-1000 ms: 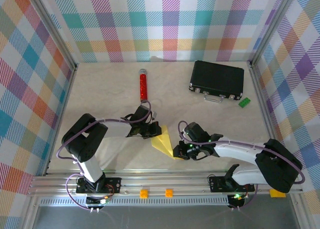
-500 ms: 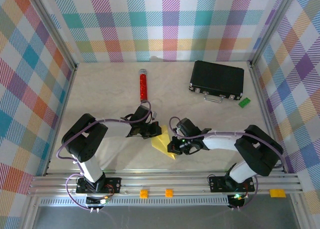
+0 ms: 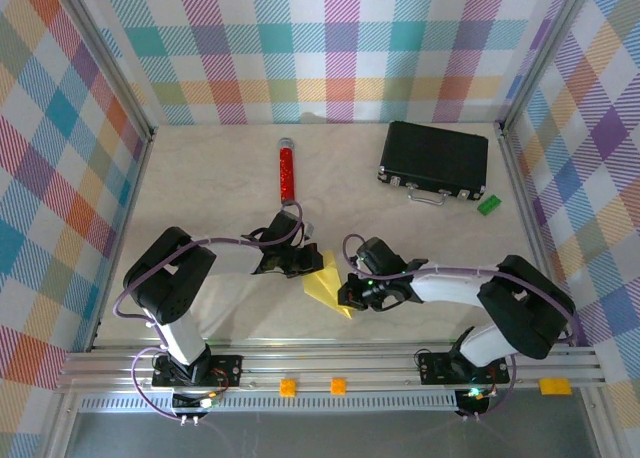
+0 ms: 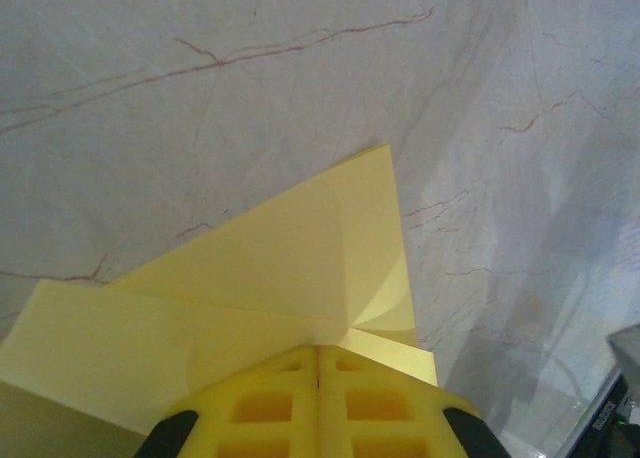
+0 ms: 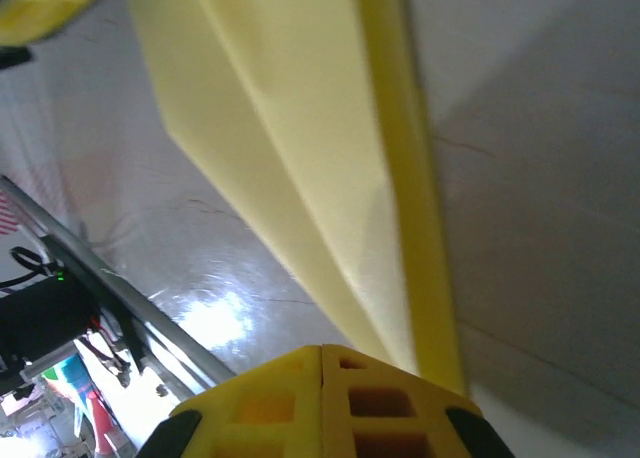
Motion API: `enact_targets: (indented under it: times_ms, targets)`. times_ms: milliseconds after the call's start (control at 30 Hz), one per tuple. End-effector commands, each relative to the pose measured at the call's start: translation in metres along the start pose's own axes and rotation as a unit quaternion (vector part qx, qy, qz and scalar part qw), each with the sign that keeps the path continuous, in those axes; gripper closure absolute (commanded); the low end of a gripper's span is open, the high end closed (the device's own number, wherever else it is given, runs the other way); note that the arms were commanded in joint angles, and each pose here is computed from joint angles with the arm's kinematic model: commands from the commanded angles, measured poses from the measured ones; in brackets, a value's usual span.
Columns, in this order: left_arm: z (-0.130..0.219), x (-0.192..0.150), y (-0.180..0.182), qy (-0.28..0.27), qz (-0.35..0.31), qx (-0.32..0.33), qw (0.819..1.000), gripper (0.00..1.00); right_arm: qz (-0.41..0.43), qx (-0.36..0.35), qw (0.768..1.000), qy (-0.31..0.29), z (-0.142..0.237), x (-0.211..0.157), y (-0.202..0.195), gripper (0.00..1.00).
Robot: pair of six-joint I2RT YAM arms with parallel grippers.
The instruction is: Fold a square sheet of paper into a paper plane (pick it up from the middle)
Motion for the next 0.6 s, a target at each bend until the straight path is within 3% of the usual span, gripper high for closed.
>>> enact_targets:
  times_ms: [0,300,567]
  targets:
    - [-0.006,-0.012,0.017,0.023,0.004,0.031,0.999,0.99,0.012,0.009,1.000,-0.008,0.002,0.011,0.012,0.97]
    - [-0.007,-0.013,0.018,0.024,0.006,0.028,0.999,0.99,-0.024,-0.037,0.999,0.025,-0.025,0.003,-0.027,0.98]
    - [-0.006,-0.014,0.019,0.024,0.005,0.031,0.999,0.99,0.014,0.019,1.000,0.004,0.004,-0.001,0.004,0.94]
Point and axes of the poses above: each hand's point on the last joint's axis, 136 mm out from that joint toward the fingers, its own z axis back along the fingers, its own y axis along the line the jaws close on, x = y × z, the point moved 4 cm from there along z, back along the fingers, and after that the axes turned 1 degree about -z, right-handed, at the moved point
